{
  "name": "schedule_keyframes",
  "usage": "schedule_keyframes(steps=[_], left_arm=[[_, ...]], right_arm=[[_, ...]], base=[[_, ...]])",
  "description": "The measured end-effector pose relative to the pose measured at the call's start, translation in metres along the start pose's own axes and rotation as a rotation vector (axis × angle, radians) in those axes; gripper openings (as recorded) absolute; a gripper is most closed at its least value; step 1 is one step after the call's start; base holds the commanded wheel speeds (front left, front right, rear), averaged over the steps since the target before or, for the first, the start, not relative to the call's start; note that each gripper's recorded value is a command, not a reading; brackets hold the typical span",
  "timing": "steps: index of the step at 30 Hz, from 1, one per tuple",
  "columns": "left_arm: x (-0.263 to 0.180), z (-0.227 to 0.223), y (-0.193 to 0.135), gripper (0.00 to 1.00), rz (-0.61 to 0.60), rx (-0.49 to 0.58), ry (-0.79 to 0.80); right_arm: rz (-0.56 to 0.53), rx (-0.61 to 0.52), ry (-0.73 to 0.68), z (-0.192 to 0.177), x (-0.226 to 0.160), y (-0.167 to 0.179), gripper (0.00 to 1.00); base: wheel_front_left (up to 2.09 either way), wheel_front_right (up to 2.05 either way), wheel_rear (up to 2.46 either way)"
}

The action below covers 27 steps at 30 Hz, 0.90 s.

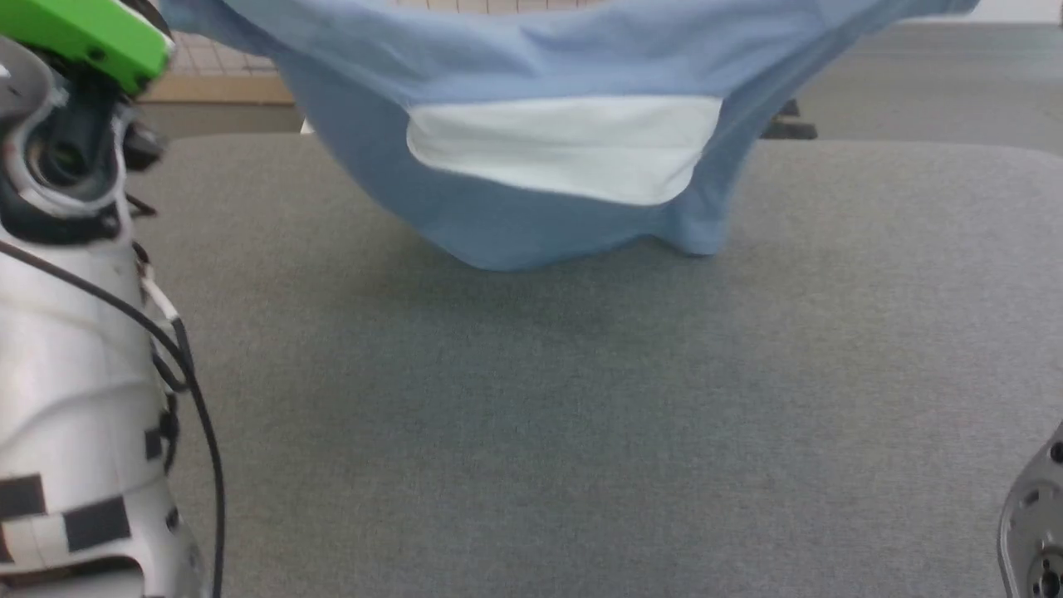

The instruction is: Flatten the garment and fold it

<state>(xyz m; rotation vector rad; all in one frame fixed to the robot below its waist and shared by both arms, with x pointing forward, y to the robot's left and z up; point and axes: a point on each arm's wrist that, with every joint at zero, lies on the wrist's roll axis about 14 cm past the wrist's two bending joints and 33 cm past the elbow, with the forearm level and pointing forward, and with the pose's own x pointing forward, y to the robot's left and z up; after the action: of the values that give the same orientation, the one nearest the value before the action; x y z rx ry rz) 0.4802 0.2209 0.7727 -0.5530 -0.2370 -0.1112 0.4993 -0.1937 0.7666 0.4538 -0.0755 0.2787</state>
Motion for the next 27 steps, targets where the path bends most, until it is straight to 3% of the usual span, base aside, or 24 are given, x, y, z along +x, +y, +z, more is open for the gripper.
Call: schedule_keyframes(steps=[5, 8, 21, 27], left_arm=[[0.001, 0.044, -0.017, 0.0, -0.022, 0.02, -0.131], [0.003, 0.056, -0.016, 0.0, -0.016, 0.029, -0.171], [0.045, 0.027, 0.015, 0.0, 0.102, 0.185, -0.06], [0.086, 0.034, 0.026, 0.0, 0.155, 0.302, -0.086]], right_arm=[[0.012, 0.021, -0.182, 0.053, -0.014, 0.01, 0.0], [0.007, 0.009, -0.226, 0.066, -0.015, 0.013, 0.0], [-0.056, 0.058, -0.165, 0.049, 0.032, -0.007, 0.0], [-0.1, -0.003, -0.174, 0.057, 0.075, -0.012, 0.0]], base=[[0.0, 0.0, 0.0], [0.0, 0.0, 0.0], [0.0, 0.0, 0.0], [0.0, 0.0, 0.0]])
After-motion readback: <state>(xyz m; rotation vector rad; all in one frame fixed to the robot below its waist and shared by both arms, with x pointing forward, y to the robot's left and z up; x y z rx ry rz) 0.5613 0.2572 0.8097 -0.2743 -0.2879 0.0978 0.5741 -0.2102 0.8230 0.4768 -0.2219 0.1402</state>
